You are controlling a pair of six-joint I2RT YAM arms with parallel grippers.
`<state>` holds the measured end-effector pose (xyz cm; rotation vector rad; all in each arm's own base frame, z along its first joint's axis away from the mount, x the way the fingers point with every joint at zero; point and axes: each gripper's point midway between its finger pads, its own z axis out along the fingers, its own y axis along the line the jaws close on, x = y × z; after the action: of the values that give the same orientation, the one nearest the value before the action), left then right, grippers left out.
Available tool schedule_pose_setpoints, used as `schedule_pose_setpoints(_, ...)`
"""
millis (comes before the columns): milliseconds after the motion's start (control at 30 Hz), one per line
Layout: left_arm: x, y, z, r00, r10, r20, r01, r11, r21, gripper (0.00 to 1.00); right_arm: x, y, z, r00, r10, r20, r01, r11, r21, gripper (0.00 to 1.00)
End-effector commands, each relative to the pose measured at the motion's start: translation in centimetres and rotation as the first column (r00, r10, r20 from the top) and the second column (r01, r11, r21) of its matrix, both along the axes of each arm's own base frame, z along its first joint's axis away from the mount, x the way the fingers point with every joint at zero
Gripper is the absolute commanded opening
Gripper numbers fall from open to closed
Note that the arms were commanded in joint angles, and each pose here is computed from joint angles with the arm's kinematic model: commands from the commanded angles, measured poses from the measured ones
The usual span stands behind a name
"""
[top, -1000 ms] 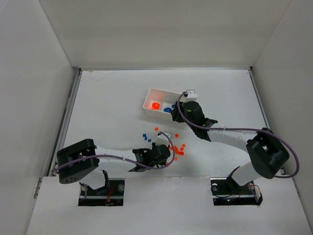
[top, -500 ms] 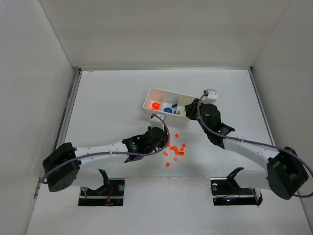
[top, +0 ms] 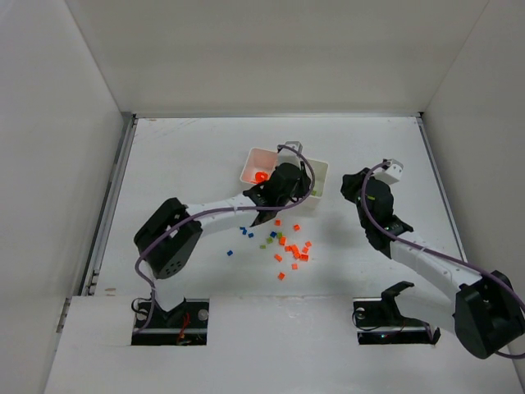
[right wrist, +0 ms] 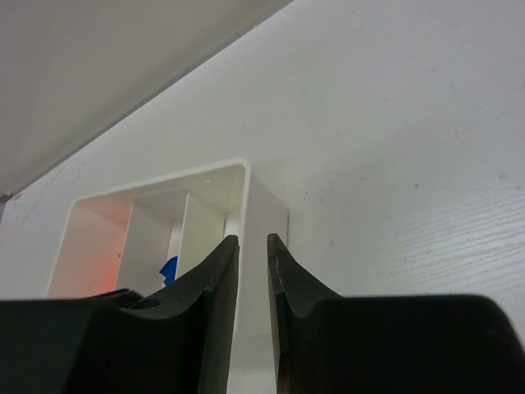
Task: Sort the legos into containers by color
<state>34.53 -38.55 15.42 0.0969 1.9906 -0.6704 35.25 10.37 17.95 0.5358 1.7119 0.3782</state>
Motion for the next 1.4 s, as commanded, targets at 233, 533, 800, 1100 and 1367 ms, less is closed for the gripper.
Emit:
schedule_pose_setpoints(233,2.7,-2.5,2.8,0.998,-0.034,0.062,0.035,0.999,-0.030,0.40,0.5,0.0,2.8,0.995,-0.017,0.098,0.013,0.999,0.038,0.42)
schedule_pose_setpoints(533,-0.2,5.9,3.6,0.995,0.063,0.075,-0.062,0.998,-0.022,0.41,-2.5,5.9,3.3,0.977,0.200,0.077,-0.195,0.978,-0.069,0.31)
schedule_pose_setpoints(800,-4.8,16.7,0.5,0.975,0.221,-0.022,-0.222,0.974,-0.034,0.41,-17.1,16.5,-5.9,0.684,0.652,-0.327,-0.726,0.652,-0.220,0.39)
schedule_pose_setpoints(1100,-8.8,25.4,-3.8,0.900,0.412,-0.139,-0.410,0.911,0.042,0.43,-24.8,21.5,-11.8,0.429,0.738,-0.521,-0.903,0.359,-0.236,0.55)
schedule_pose_setpoints(1367,-11.4,28.2,-6.2,0.866,0.461,-0.194,-0.446,0.887,0.120,0.44,-24.2,21.2,-13.5,0.442,0.699,-0.563,-0.897,0.353,-0.266,0.56)
